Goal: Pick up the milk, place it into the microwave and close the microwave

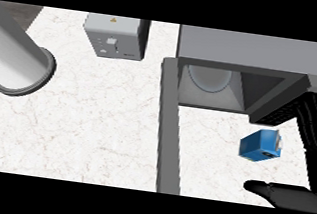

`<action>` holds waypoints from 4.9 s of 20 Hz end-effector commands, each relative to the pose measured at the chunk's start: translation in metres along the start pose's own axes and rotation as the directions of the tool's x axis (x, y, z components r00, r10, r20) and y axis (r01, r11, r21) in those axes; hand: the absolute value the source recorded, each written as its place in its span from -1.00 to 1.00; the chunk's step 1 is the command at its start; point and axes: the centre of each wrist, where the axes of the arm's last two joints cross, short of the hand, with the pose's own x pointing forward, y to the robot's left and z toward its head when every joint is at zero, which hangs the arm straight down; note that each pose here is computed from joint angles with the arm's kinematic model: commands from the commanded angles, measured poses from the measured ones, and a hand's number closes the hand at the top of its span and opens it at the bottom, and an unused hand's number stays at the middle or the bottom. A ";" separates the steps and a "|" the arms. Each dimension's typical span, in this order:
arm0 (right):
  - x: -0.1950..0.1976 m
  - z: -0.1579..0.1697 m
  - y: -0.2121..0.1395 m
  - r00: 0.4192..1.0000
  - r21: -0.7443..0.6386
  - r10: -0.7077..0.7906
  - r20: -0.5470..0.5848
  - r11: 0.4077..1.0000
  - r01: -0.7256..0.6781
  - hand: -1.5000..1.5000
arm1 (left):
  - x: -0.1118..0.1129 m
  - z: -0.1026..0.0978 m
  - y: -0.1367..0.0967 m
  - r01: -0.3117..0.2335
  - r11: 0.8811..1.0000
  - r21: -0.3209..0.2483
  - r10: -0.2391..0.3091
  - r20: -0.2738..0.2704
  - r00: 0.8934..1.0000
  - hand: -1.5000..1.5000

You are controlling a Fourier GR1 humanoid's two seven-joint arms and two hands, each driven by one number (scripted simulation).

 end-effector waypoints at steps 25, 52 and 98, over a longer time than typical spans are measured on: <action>-0.163 0.006 -0.067 0.994 -0.067 0.027 -0.107 0.997 -0.034 -1.00 | -0.001 0.013 0.023 0.004 1.000 -0.007 -0.004 0.009 1.000 -1.00; -0.229 -0.012 -0.037 0.989 -0.030 0.117 0.093 0.993 -0.114 1.00 | 0.007 0.027 0.028 -0.004 1.000 -0.020 0.004 0.017 1.000 -1.00; -0.111 -0.192 0.113 0.903 -0.032 0.396 0.169 0.918 -0.396 1.00 | -0.002 0.026 0.051 -0.006 1.000 -0.021 0.006 0.002 1.000 -1.00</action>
